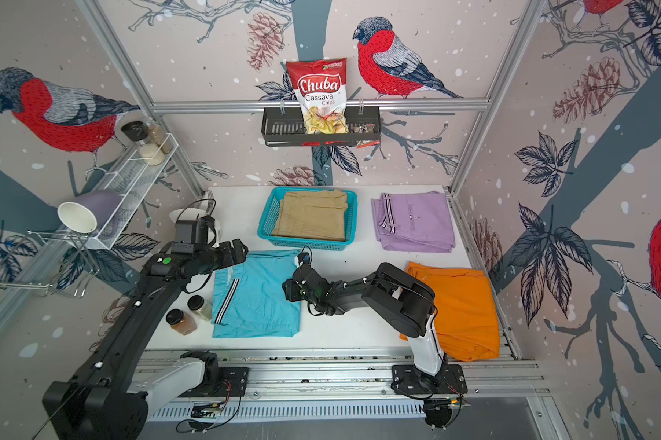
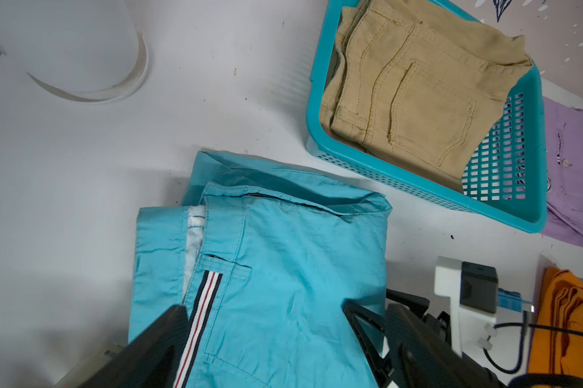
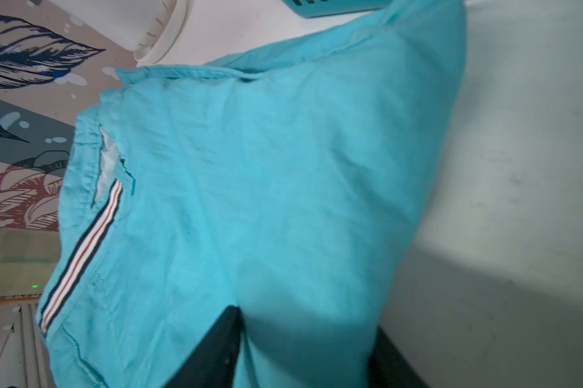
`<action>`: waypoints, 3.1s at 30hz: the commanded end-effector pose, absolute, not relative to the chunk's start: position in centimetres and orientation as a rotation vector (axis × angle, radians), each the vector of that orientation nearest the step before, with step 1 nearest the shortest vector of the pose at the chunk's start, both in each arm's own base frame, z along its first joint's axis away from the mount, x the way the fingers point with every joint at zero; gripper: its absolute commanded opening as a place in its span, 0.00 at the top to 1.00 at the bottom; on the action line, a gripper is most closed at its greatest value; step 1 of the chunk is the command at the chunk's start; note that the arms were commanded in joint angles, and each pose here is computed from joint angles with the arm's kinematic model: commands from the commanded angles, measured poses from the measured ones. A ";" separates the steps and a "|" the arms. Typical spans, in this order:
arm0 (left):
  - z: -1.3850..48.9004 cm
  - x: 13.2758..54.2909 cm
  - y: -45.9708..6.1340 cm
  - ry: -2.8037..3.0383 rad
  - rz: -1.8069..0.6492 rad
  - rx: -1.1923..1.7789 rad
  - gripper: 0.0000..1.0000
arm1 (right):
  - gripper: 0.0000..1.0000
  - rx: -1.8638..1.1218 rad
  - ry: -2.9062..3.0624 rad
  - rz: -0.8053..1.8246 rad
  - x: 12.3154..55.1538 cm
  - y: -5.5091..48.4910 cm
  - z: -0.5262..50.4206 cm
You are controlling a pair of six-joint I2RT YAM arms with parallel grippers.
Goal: Put the folded long pants in the basket
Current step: Move the long pant to the center of the board, then pick up the long pant at the center of the board.
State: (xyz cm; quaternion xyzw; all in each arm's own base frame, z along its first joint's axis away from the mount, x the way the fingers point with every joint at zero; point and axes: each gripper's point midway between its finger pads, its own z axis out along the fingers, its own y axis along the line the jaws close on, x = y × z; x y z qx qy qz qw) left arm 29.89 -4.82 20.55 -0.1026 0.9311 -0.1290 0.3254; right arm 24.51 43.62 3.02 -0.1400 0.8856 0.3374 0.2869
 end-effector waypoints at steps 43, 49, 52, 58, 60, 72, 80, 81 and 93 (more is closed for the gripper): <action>-0.6 24.2 -19.0 2.807 -0.909 -0.131 0.05 | 1.00 -0.197 2.366 0.724 25.4 26.8 5.6; -1.7 24.0 -18.9 2.853 -0.891 -0.139 0.62 | 1.00 -0.200 2.353 0.726 25.4 27.2 5.8; -1.2 24.1 -18.7 2.843 -0.861 -0.134 1.00 | 1.00 -0.206 2.341 0.729 25.3 27.5 6.2; 0.9 24.2 -19.4 2.792 -0.770 -0.053 1.00 | 1.00 -0.219 2.287 0.717 24.6 28.1 8.0; 2.3 24.2 -19.8 2.752 -0.743 -0.023 1.00 | 1.00 -0.220 2.260 0.713 24.2 28.2 9.1; 20.2 24.7 -18.2 2.285 -0.766 -0.035 1.00 | 1.00 -0.139 2.019 0.794 24.0 27.5 21.8; 26.7 29.8 -21.0 2.309 -0.718 -0.027 1.00 | 1.00 -0.157 1.892 0.960 28.6 27.0 30.2; 27.5 31.0 -21.2 2.310 -0.709 -0.036 1.00 | 1.00 -0.164 1.893 0.954 29.6 26.7 30.6; 28.2 43.4 -23.2 2.371 -0.731 -0.015 1.00 | 1.00 -0.163 1.943 0.924 39.4 24.4 29.9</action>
